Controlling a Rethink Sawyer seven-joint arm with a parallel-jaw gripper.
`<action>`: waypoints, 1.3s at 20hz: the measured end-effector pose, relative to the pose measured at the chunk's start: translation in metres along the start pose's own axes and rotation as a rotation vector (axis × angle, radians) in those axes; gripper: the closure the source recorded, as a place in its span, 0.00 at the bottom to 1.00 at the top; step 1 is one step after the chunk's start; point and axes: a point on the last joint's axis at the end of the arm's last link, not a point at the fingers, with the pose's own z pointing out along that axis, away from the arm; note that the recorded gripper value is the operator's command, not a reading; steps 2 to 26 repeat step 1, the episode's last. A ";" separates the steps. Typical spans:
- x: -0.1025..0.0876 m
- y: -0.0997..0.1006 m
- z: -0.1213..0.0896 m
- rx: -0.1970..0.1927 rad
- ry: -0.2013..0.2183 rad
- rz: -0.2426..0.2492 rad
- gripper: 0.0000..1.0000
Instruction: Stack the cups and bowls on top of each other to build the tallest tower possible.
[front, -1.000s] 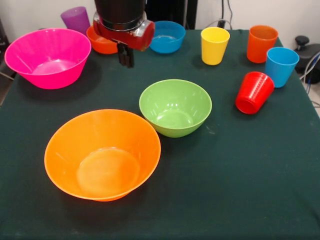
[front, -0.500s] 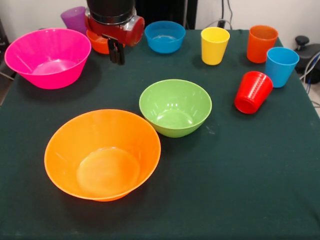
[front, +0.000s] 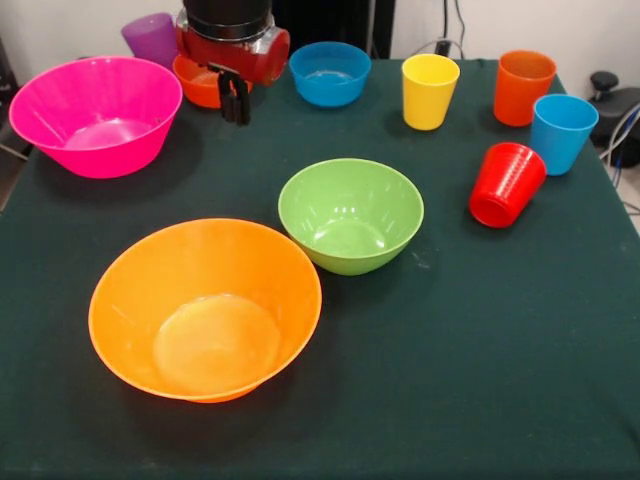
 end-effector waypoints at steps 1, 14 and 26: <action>0.001 0.000 0.001 0.001 0.000 -0.001 1.00; 0.001 0.000 0.001 0.001 0.000 -0.001 1.00; 0.001 0.000 0.001 0.001 0.000 -0.001 1.00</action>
